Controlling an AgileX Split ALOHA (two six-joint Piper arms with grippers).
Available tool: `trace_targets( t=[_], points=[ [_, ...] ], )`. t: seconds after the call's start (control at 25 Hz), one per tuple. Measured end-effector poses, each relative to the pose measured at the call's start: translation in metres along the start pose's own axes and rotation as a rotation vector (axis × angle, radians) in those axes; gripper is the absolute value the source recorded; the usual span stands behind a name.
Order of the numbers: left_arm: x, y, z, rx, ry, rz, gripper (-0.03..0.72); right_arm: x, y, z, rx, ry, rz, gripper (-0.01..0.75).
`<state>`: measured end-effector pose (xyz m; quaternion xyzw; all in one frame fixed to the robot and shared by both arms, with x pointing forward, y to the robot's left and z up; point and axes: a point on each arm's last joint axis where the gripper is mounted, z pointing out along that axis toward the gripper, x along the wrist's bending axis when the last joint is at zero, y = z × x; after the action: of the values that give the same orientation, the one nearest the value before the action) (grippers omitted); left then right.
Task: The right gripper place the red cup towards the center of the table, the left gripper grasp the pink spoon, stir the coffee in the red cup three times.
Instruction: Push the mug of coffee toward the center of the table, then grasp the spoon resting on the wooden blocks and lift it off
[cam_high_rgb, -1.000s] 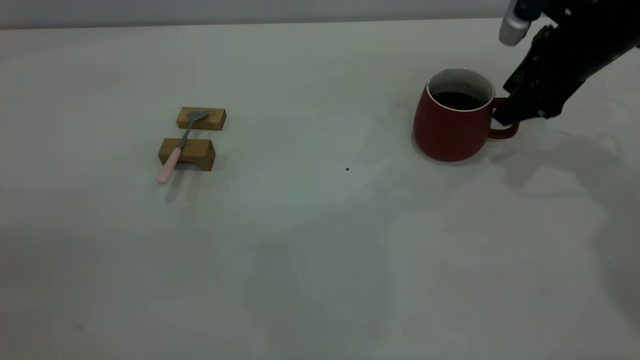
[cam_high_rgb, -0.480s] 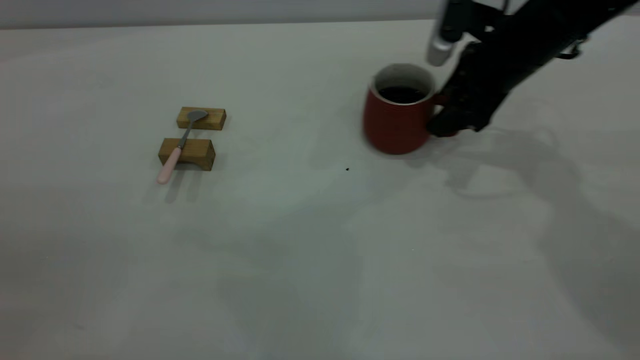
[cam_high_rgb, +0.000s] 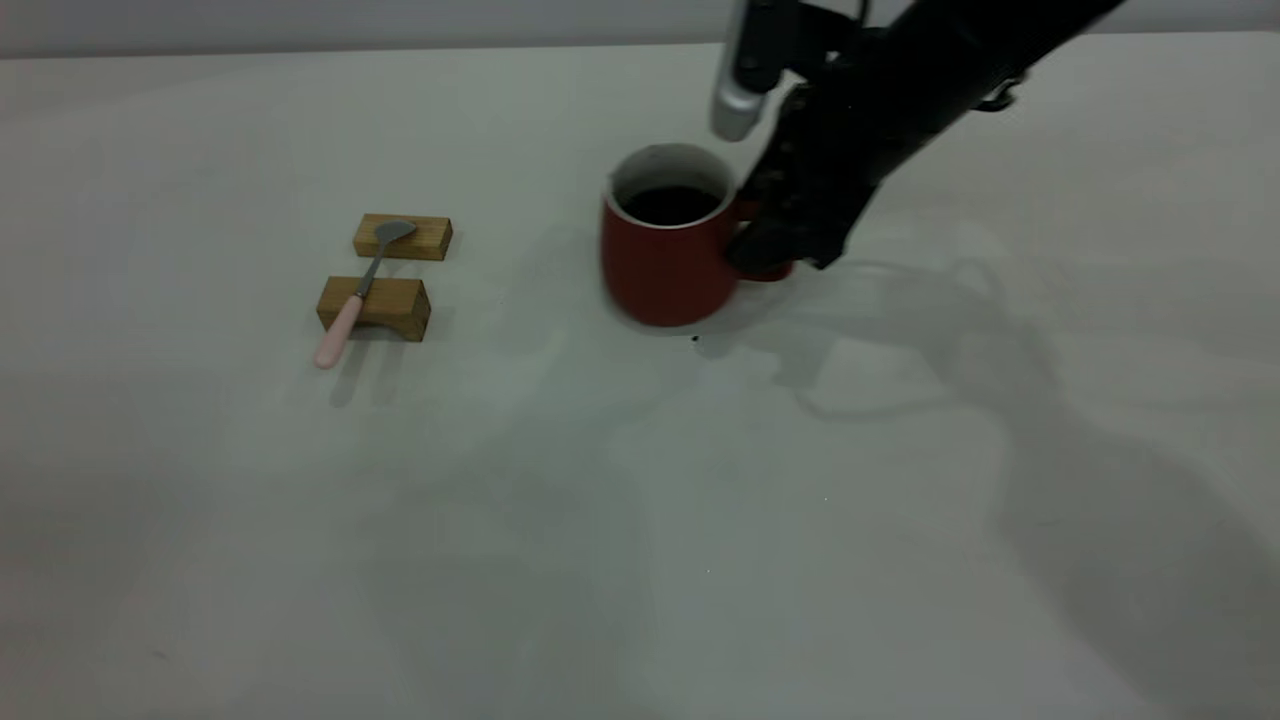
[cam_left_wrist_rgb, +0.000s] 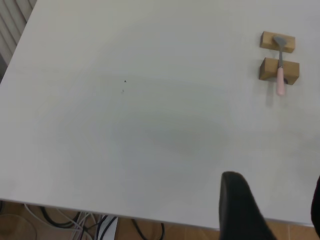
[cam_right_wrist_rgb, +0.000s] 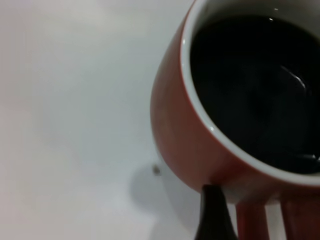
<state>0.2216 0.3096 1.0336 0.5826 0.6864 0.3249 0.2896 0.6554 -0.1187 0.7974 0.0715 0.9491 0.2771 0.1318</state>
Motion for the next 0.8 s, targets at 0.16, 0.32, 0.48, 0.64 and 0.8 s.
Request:
trace_targets(
  t=[0.16,0.32,0.48,0.64,0.8],
  points=[
    [0.000,0.000,0.000,0.000,0.000,0.000,0.425,0.002,0.008,0.002,-0.017,0.010,0.003,0.551],
    [0.000,0.000,0.000,0.000,0.000,0.000,0.425,-0.005,0.009,-0.015,-0.037,0.009,0.171,0.551],
    [0.000,0.000,0.000,0.000,0.000,0.000,0.425,-0.018,0.019,-0.069,-0.098,-0.021,0.443,0.551],
    [0.000,0.000,0.000,0.000,0.000,0.000,0.425,-0.010,0.041,-0.139,-0.197,0.072,0.904,0.551],
    [0.000,0.000,0.000,0.000,0.000,0.000,0.425,0.030,0.062,-0.199,-0.125,0.282,1.042,0.551]
  ],
)
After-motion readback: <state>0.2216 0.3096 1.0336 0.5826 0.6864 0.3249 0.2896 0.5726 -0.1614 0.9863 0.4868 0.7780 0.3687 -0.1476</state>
